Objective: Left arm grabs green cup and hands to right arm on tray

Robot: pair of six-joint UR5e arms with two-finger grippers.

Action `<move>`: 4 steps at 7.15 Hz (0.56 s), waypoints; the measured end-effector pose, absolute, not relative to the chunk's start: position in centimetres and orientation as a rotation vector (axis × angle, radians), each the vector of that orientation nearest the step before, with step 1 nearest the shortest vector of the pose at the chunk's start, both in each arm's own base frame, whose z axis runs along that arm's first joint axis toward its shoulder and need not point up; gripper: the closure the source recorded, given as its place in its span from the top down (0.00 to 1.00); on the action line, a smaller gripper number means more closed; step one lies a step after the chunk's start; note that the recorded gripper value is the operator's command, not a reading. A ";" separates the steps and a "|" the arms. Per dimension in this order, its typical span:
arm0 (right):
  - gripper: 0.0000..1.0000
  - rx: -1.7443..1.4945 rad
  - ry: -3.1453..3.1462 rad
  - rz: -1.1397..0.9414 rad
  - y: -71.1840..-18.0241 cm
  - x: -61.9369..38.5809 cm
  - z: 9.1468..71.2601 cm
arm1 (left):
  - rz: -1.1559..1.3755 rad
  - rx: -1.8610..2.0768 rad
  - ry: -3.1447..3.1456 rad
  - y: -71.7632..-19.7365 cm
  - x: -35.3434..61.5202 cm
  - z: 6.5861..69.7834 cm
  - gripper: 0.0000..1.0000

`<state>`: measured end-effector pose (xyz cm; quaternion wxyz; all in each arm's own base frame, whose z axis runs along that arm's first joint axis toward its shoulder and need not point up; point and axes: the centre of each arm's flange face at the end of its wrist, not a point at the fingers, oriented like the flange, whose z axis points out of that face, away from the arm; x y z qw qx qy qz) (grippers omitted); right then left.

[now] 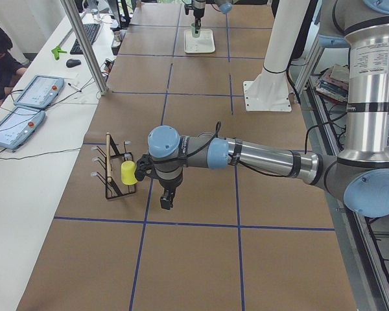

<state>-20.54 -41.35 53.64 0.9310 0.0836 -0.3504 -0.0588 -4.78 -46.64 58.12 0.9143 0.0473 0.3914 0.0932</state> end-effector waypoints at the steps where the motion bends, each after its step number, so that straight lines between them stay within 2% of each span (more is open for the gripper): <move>1: 0.19 0.163 -0.702 -0.119 -40.8 -21.5 54.4 | 0.192 0.097 0.806 -46.6 -4.8 58.2 1.00; 2: 0.59 0.163 -0.690 -0.117 -40.6 -22.2 54.6 | 0.192 0.096 0.807 -46.6 -4.8 58.2 1.00; 3: 0.87 0.164 -0.685 -0.118 -40.5 -22.6 54.7 | 0.192 0.096 0.806 -46.7 -4.7 58.2 1.00; 4: 1.00 0.165 -0.684 -0.122 -40.5 -22.8 54.7 | 0.193 0.096 0.806 -46.7 -4.7 58.2 1.00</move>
